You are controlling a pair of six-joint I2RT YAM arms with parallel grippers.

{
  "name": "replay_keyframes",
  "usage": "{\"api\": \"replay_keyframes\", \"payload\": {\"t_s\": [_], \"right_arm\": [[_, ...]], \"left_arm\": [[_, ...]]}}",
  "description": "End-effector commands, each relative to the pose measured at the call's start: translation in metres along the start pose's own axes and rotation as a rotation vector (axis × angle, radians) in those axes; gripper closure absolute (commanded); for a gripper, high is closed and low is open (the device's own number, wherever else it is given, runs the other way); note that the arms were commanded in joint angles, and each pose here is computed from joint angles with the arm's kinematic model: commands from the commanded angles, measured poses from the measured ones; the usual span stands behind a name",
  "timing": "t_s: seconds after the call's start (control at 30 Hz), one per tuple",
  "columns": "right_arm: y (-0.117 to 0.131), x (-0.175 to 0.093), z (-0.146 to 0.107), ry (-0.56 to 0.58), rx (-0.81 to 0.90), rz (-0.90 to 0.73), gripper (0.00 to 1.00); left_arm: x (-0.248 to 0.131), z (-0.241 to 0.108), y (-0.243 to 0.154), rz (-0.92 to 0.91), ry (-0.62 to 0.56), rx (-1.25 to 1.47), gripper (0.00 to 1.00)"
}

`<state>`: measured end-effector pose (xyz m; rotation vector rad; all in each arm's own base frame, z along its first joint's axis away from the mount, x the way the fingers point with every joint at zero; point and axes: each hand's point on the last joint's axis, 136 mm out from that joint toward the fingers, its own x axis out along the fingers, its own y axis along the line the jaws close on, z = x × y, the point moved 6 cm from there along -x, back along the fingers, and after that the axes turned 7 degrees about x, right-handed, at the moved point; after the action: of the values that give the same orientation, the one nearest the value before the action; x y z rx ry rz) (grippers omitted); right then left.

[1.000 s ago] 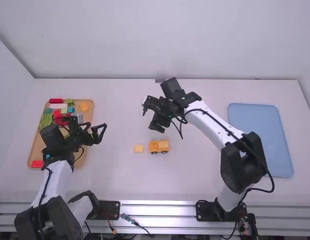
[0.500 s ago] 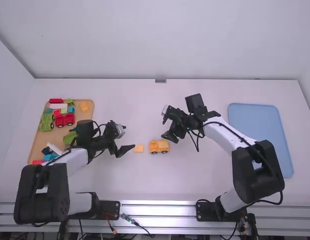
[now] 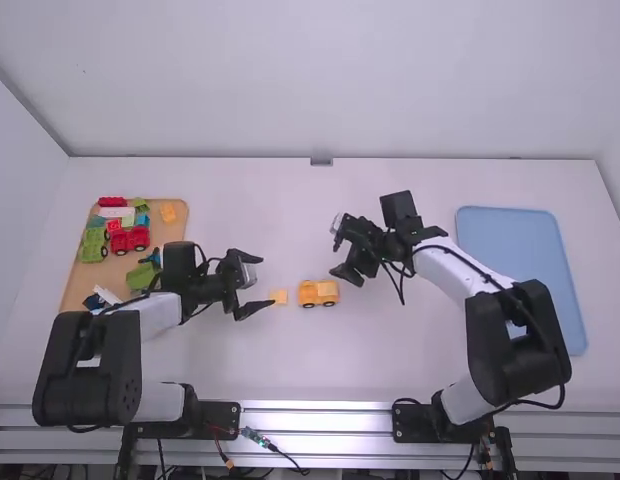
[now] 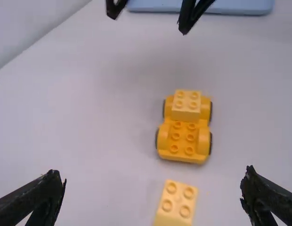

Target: Assemble lego blocks to make yellow taxi

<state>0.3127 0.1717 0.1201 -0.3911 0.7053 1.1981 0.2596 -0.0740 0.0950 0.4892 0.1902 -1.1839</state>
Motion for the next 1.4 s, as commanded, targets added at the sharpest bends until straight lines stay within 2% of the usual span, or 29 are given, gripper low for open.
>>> {"api": "replay_keyframes", "payload": {"t_s": [0.0,0.17,0.3,0.57,0.73,1.0,1.2,1.33,1.37], "right_arm": [[0.018,0.0,-0.007,-0.087,-0.119,0.103,0.01],[0.033,0.008,-0.031,-0.188,-0.177,0.131,0.01],[0.04,0.013,-0.043,-0.22,-0.179,0.124,0.01],[0.04,0.039,-0.055,-0.227,-0.171,0.16,0.01],[0.037,0.053,-0.062,-0.26,-0.16,0.216,0.01],[0.037,0.075,-0.072,-0.252,-0.17,0.256,0.01],[0.036,0.076,-0.073,-0.251,-0.167,0.256,0.01],[0.032,0.074,-0.073,-0.252,-0.133,0.247,0.01],[0.032,0.074,-0.073,-0.251,-0.129,0.25,0.01]], "left_arm": [[0.0,0.008,0.003,-0.035,-0.025,0.124,0.01],[-0.002,0.012,-0.003,-0.107,-0.026,0.163,0.01],[0.002,0.007,-0.001,-0.114,-0.046,0.152,0.01],[0.027,-0.02,-0.005,-0.175,-0.067,0.107,0.01],[0.035,-0.029,0.0,-0.194,-0.08,0.074,0.02],[0.044,-0.041,-0.001,-0.218,-0.073,0.05,0.02],[0.047,-0.054,-0.008,-0.219,-0.046,0.04,0.06],[0.048,-0.058,-0.012,-0.22,-0.046,0.04,0.12],[0.048,-0.058,-0.013,-0.216,-0.048,0.049,0.18]]}}
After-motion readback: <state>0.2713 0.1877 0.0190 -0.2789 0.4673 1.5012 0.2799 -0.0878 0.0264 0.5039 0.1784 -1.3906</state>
